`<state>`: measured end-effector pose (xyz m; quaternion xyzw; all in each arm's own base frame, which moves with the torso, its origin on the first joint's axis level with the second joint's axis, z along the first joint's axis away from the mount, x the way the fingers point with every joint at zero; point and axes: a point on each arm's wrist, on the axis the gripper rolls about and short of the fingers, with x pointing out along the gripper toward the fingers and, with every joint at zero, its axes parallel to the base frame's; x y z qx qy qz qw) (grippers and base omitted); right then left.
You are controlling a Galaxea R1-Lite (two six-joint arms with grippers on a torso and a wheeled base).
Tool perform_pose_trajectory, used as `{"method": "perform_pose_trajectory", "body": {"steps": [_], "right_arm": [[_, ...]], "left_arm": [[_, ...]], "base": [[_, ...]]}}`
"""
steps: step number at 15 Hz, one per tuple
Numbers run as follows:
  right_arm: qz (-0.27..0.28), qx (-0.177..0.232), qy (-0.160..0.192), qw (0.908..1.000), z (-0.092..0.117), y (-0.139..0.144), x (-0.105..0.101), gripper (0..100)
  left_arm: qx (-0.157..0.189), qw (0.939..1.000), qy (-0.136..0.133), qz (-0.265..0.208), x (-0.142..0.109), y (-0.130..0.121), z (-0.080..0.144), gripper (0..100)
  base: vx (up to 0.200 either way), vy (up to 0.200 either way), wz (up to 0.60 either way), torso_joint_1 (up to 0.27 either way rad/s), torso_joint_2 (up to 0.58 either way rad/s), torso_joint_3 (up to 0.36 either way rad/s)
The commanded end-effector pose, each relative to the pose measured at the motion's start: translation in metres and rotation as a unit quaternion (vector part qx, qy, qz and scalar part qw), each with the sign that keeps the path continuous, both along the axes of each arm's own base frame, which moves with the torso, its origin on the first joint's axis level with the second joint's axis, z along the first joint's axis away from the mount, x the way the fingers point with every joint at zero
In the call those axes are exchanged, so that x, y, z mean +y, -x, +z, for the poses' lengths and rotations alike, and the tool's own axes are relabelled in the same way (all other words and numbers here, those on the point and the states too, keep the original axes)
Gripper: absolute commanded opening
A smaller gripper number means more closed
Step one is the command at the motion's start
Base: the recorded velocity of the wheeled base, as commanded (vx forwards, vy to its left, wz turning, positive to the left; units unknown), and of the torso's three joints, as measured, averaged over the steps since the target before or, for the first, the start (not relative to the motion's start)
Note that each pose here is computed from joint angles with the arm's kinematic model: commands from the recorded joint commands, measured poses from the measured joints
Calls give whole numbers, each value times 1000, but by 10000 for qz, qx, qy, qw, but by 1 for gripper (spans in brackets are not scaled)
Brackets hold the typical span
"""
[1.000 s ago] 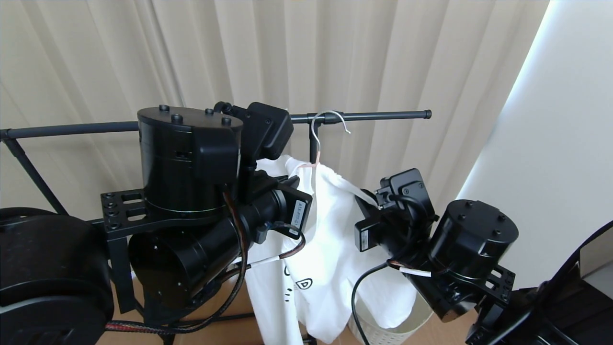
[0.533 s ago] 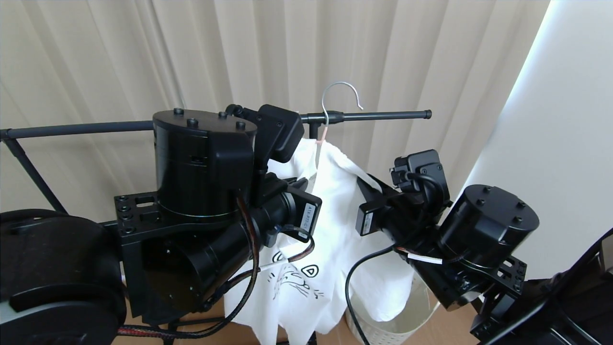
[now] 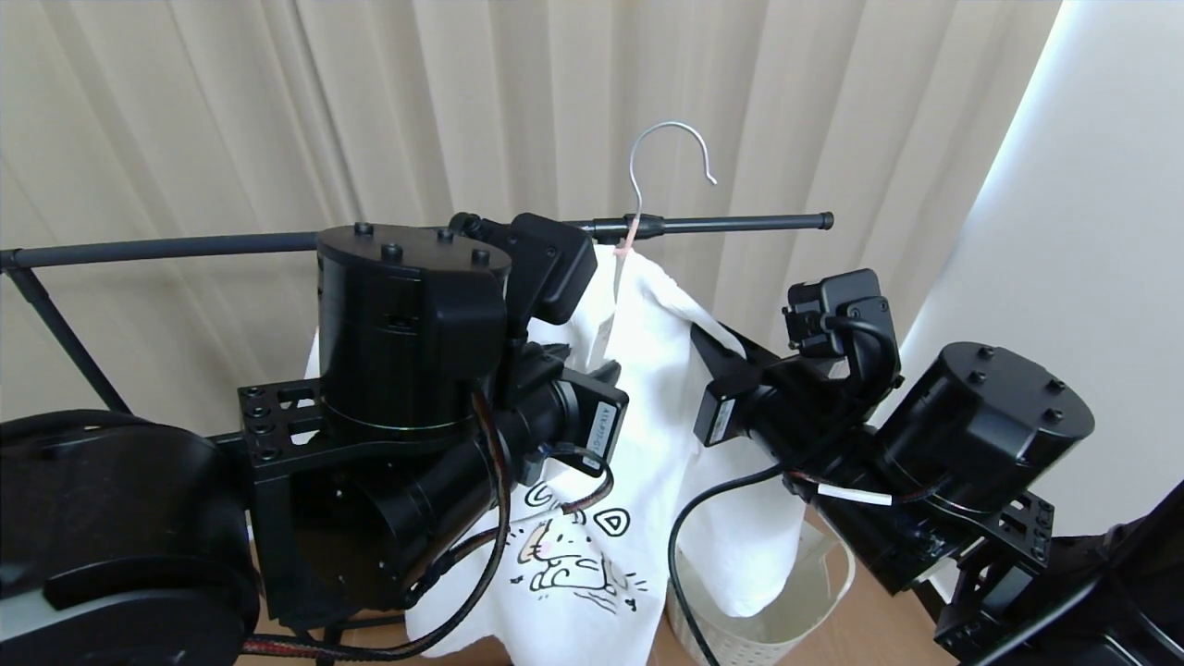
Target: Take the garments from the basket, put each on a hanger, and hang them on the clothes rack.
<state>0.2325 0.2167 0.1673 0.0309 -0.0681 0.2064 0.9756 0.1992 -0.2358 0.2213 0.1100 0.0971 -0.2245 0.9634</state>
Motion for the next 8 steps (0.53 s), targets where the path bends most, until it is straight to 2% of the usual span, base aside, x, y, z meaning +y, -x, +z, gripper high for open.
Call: {"method": "perform_pose_trajectory", "body": {"steps": [1, 5, 6, 8], "right_arm": [[-46, -28, -17, 10000, 2, -2, -4, 0], [-58, -27, 57, 10000, 0, -11, -17, 0], [-45, -47, 68, 10000, 0, -14, -23, 0], [-49, -43, 120, 9999, -1, -18, -32, 0]], "left_arm": [[32, 10000, -42, -54, 0, 4, -3, 100], [-49, 10000, 61, -38, 15, 14, 6, 100], [-57, 9999, 106, 29, 25, 17, 7, 100], [-32, 9993, 311, 181, 36, 17, 5, 100]], "base": [[0, 0, 0, 0, 0, 0], [0, 0, 0, 0, 0, 0], [0, 0, 0, 0, 0, 0], [0, 0, 0, 0, 0, 0]]}}
